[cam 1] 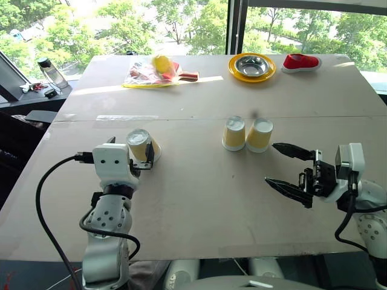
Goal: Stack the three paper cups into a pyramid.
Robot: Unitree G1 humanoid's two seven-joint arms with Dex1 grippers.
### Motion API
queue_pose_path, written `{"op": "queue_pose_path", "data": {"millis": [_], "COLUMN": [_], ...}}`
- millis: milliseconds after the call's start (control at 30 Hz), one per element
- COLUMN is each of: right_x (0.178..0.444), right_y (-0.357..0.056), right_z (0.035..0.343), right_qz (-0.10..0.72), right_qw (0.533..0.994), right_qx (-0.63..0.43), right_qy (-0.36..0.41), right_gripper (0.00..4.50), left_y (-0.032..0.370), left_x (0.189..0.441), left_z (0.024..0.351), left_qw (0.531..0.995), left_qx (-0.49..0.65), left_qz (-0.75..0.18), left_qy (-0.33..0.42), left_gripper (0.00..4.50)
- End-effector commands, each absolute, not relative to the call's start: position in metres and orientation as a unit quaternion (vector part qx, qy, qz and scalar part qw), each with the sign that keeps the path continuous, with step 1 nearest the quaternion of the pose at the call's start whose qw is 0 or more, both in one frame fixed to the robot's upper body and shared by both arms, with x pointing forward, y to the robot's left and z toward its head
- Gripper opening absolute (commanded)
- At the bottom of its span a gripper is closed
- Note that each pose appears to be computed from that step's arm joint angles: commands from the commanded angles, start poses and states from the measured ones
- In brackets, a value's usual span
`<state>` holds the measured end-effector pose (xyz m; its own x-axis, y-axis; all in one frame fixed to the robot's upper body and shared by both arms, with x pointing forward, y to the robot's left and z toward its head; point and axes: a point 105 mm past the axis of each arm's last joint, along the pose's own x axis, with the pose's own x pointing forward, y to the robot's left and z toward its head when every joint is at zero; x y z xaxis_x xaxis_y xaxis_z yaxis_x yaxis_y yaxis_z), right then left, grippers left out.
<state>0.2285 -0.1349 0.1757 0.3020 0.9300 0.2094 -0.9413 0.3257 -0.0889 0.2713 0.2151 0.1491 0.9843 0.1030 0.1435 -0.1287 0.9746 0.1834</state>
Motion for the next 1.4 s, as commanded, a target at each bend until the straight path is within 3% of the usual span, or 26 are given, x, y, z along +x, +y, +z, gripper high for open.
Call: {"op": "queue_pose_path", "data": {"millis": [33, 500, 600, 667, 700, 833, 1000, 1200, 1400], "right_x": [0.226, 0.223, 0.223, 0.223, 0.223, 0.224, 0.227, 0.234, 0.233], "right_y": [-0.134, -0.137, -0.137, -0.137, -0.137, -0.138, -0.151, -0.174, -0.180], "right_z": [0.185, 0.186, 0.187, 0.187, 0.187, 0.188, 0.191, 0.190, 0.184], "right_qz": [0.583, 0.561, 0.557, 0.556, 0.556, 0.550, 0.515, 0.439, 0.373], "right_qw": [0.803, 0.818, 0.820, 0.821, 0.821, 0.824, 0.846, 0.886, 0.916], "right_qx": [0.009, 0.005, 0.005, 0.005, 0.005, 0.009, 0.019, 0.014, -0.011], "right_qy": [-0.125, -0.126, -0.129, -0.130, -0.130, -0.133, -0.140, -0.151, -0.145], "right_gripper": [4.50, 4.50, 4.50, 4.50, 4.50, 4.50, 4.50, 4.50, 4.50], "left_y": [0.211, 0.220, 0.219, 0.219, 0.218, 0.209, 0.178, 0.096, 0.032], "left_x": [0.278, 0.314, 0.315, 0.315, 0.315, 0.318, 0.339, 0.384, 0.392], "left_z": [0.152, 0.141, 0.141, 0.141, 0.142, 0.154, 0.192, 0.275, 0.282], "left_qw": [0.990, 0.991, 0.990, 0.990, 0.990, 0.988, 0.977, 0.916, 0.854], "left_qx": [0.095, 0.100, 0.099, 0.097, 0.097, 0.102, 0.088, 0.089, 0.089], "left_qz": [0.054, 0.040, 0.039, 0.036, 0.035, 0.002, -0.107, -0.330, -0.482], "left_qy": [-0.085, -0.086, -0.089, -0.091, -0.093, -0.117, -0.162, -0.211, -0.176], "left_gripper": [4.44, 4.44, 3.66, 2.64, 2.40, 2.36, 2.36, 2.36, 2.36]}}
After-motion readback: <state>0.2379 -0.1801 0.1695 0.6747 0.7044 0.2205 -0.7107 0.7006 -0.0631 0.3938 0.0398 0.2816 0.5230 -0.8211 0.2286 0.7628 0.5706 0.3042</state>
